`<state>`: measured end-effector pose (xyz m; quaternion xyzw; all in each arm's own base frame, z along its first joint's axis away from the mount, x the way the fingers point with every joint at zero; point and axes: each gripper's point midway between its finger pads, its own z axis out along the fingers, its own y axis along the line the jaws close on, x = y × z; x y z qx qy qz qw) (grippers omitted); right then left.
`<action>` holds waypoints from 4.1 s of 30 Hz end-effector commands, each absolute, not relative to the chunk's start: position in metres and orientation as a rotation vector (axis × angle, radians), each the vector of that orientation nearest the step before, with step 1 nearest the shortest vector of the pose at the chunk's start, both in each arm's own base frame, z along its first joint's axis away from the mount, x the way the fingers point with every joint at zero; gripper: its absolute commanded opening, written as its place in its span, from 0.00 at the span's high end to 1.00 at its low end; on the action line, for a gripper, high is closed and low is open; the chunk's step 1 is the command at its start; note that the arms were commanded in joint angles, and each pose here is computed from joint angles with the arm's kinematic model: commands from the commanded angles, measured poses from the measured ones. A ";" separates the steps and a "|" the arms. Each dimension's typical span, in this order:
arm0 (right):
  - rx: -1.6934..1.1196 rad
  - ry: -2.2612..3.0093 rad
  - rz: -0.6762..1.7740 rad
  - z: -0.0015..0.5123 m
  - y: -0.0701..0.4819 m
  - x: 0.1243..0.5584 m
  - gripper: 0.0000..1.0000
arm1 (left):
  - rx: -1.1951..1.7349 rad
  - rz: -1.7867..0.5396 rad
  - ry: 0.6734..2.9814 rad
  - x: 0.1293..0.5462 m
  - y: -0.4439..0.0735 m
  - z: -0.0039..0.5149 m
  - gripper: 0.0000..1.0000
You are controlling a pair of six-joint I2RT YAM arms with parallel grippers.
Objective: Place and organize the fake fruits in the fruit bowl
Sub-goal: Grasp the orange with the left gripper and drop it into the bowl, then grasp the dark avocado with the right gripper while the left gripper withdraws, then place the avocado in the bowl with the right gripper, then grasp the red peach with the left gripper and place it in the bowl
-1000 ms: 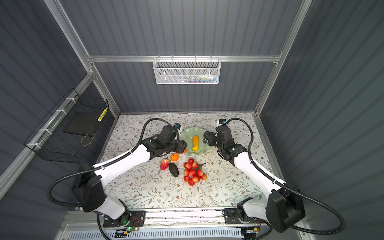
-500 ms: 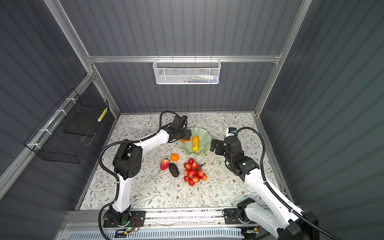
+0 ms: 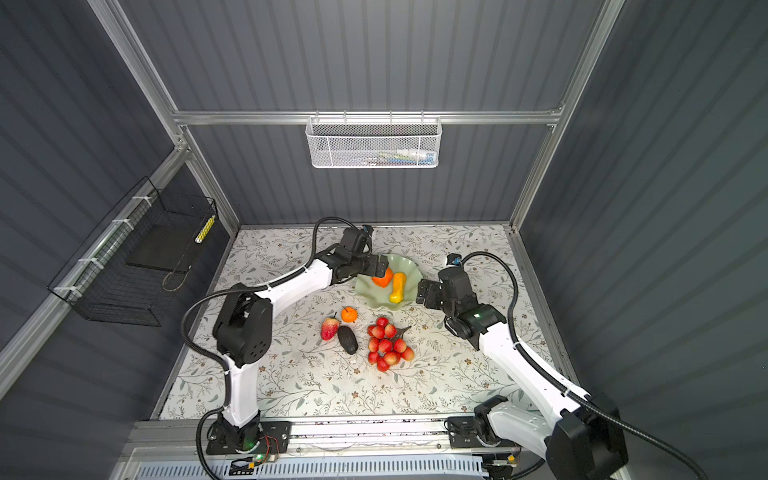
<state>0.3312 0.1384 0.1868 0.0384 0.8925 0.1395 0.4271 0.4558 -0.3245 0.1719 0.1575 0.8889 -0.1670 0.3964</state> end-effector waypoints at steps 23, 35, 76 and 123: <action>-0.925 2.584 0.291 0.060 0.374 0.254 0.29 | -0.539 -0.153 2.161 0.365 -0.042 0.155 0.00; -0.937 2.599 0.240 0.045 0.373 0.258 0.62 | -0.537 -0.157 2.179 0.362 -0.042 0.149 0.00; -0.681 2.477 0.259 0.078 0.297 0.404 0.48 | -0.199 -0.744 2.441 0.291 -0.169 0.069 0.07; 0.227 1.993 0.608 0.249 0.126 0.340 0.01 | 0.539 -1.015 2.147 0.382 -0.389 0.183 0.60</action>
